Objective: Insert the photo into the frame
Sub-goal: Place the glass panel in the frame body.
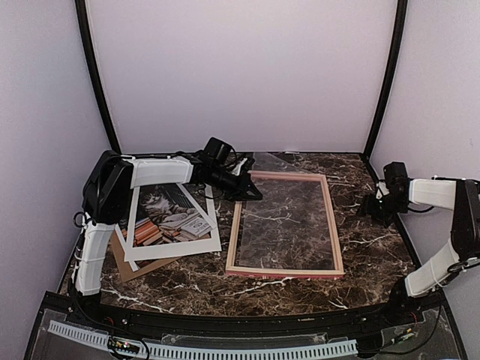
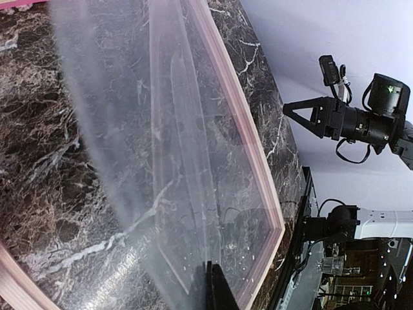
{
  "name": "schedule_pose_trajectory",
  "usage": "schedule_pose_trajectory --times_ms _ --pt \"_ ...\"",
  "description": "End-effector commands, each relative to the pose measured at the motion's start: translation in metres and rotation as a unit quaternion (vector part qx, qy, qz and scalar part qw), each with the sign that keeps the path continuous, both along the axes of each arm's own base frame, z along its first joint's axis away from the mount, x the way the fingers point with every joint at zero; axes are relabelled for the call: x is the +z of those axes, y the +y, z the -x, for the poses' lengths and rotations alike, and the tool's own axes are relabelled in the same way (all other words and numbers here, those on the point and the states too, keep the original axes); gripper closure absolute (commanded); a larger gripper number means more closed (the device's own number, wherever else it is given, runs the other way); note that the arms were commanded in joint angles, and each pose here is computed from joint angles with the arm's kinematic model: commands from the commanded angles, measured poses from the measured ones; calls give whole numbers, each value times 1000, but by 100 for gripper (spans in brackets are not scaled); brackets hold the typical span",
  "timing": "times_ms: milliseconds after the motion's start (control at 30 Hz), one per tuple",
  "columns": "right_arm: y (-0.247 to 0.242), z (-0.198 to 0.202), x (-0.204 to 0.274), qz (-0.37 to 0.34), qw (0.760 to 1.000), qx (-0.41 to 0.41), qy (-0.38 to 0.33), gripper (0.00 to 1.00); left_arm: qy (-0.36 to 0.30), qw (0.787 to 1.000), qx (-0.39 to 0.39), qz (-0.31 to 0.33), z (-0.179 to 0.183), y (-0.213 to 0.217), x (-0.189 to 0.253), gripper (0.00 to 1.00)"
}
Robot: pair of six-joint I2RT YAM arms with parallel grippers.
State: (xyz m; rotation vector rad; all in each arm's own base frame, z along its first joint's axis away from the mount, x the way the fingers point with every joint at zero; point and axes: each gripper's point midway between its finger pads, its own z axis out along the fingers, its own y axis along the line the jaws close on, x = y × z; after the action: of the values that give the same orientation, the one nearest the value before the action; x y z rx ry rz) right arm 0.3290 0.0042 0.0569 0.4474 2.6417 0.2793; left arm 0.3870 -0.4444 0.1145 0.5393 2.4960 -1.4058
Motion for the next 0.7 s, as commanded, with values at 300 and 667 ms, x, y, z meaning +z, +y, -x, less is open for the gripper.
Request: schedule_pose_trajectory --times_ms 300,667 --pt "1 -4 -2 -5 1000 5 -6 32 -26 1000 -2 -14 -15 6 4 100" --pt "2 -3 -3 -8 1000 6 -3 32 -26 1000 -2 -13 -18 6 4 100"
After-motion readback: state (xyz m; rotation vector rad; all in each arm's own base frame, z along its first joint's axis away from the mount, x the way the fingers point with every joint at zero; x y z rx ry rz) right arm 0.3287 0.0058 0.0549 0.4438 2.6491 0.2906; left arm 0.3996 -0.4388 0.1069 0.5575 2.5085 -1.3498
